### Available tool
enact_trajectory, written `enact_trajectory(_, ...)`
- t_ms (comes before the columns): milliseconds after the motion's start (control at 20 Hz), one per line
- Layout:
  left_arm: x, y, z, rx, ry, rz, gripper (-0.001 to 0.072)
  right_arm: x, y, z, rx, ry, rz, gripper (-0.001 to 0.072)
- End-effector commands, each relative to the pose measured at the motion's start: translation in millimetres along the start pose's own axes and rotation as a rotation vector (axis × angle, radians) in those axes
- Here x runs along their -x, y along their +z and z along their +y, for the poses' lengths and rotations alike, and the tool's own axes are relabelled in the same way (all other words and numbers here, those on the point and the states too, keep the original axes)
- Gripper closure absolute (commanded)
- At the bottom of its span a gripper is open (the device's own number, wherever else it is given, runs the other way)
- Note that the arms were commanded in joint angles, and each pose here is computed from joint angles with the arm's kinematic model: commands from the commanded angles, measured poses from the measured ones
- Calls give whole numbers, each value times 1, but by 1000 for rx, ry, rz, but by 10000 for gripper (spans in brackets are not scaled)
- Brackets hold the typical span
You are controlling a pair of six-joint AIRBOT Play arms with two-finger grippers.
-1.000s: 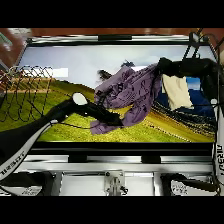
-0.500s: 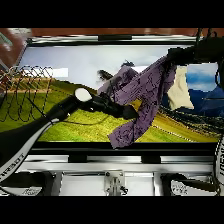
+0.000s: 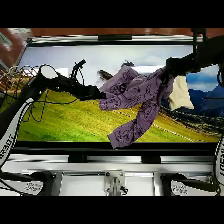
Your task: Fold the shirts.
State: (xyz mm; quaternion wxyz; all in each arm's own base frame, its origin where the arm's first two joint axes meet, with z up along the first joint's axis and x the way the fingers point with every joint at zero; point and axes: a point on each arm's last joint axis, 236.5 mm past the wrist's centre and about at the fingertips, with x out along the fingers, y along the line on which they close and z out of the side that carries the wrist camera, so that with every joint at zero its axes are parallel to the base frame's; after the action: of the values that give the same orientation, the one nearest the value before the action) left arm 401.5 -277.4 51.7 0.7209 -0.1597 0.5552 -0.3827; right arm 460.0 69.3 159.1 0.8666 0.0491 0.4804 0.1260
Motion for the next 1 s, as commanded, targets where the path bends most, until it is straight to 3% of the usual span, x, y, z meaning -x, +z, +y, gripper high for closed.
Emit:
enact_trajectory(0,13,2,10,22,38,-6,122,-4,-15,50,37,112,63,645)
enact_trajectory(200,21,-8,23,25,119,22,90,-8,-19,54,123,26,68,645)
enact_trajectory(250,16,-15,38,36,171,50,4,-6,-18,53,120,21,63,645)
enact_trajectory(300,10,-22,51,79,200,68,-8,-2,-17,51,114,12,56,645)
enact_trajectory(550,-46,-15,56,149,146,29,-8,2,-16,37,114,-42,49,645)
enact_trajectory(950,-91,-21,81,210,169,37,-7,2,-13,37,111,-44,38,645)
